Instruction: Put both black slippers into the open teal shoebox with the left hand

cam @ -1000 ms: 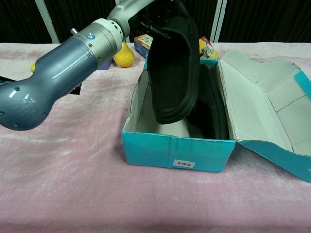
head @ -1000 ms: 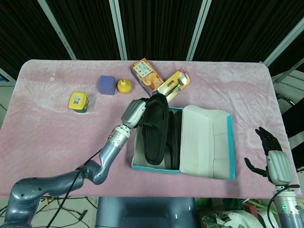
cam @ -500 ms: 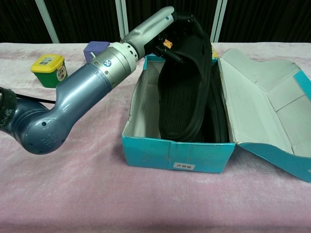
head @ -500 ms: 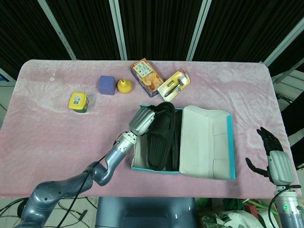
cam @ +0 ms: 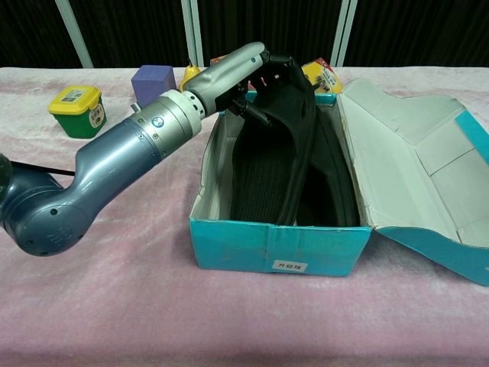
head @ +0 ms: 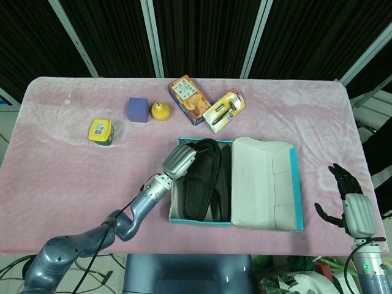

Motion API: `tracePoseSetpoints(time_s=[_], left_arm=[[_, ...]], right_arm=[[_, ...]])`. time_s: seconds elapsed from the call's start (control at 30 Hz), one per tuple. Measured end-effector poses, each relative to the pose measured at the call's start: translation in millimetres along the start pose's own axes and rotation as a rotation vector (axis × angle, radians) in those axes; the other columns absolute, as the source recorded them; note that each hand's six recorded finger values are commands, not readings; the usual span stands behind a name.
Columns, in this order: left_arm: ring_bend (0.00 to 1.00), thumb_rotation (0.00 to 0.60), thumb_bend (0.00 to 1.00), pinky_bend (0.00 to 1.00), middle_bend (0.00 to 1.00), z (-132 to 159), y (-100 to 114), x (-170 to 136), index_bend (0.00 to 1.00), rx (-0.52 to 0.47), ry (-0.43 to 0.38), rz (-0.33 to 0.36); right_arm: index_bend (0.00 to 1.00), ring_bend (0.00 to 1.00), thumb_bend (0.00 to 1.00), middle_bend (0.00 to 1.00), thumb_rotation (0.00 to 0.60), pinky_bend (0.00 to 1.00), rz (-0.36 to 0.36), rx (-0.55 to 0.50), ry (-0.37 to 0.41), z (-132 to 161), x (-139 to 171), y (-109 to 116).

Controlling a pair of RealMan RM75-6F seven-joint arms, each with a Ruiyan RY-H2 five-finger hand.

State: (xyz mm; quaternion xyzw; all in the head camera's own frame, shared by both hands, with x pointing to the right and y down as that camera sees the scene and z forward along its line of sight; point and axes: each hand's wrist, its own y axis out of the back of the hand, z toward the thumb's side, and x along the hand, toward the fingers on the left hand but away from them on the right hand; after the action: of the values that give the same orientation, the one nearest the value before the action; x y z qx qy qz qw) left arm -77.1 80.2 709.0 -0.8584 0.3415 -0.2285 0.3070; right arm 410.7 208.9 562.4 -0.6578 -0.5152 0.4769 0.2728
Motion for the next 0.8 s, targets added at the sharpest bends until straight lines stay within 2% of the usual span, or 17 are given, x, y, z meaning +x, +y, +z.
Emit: tracePoseSetpoints(time_s=[0.23,0.4,0.63,0.8], left_arm=[[0.4,0.591,0.24,0.52,0.45,-9.7,-2.3,-3.1,0.35,0.05,0.044,-0.031],[0.4,0.556,0.18,0.52,0.39,-13.0,-3.2,-6.4,0.31,0.087,0.082,-0.054],[0.38,0.536,0.11,0.52,0.33,-16.2,-9.7,-12.9,0.26,0.12,0.156,-0.141],[0.31,0.44,0.05,0.45,0.26,-16.7,-10.8,-14.7,0.18,0.134,0.204,-0.193]], right_arm=[[0.0,0.0,0.23,0.02,0.6,0.09,0.002,0.0,-0.002,0.4,-0.3,-0.8],[0.0,0.0,0.22,0.02,0.6,0.09,0.004,-0.001,-0.005,-0.4,-0.4,-1.2],[0.0,0.0,0.22,0.02,0.6,0.09,0.007,-0.003,-0.002,0.1,-1.3,-2.5],[0.0,0.0,0.23,0.02,0.6,0.09,0.006,-0.002,-0.005,-0.4,-0.5,-2.4]])
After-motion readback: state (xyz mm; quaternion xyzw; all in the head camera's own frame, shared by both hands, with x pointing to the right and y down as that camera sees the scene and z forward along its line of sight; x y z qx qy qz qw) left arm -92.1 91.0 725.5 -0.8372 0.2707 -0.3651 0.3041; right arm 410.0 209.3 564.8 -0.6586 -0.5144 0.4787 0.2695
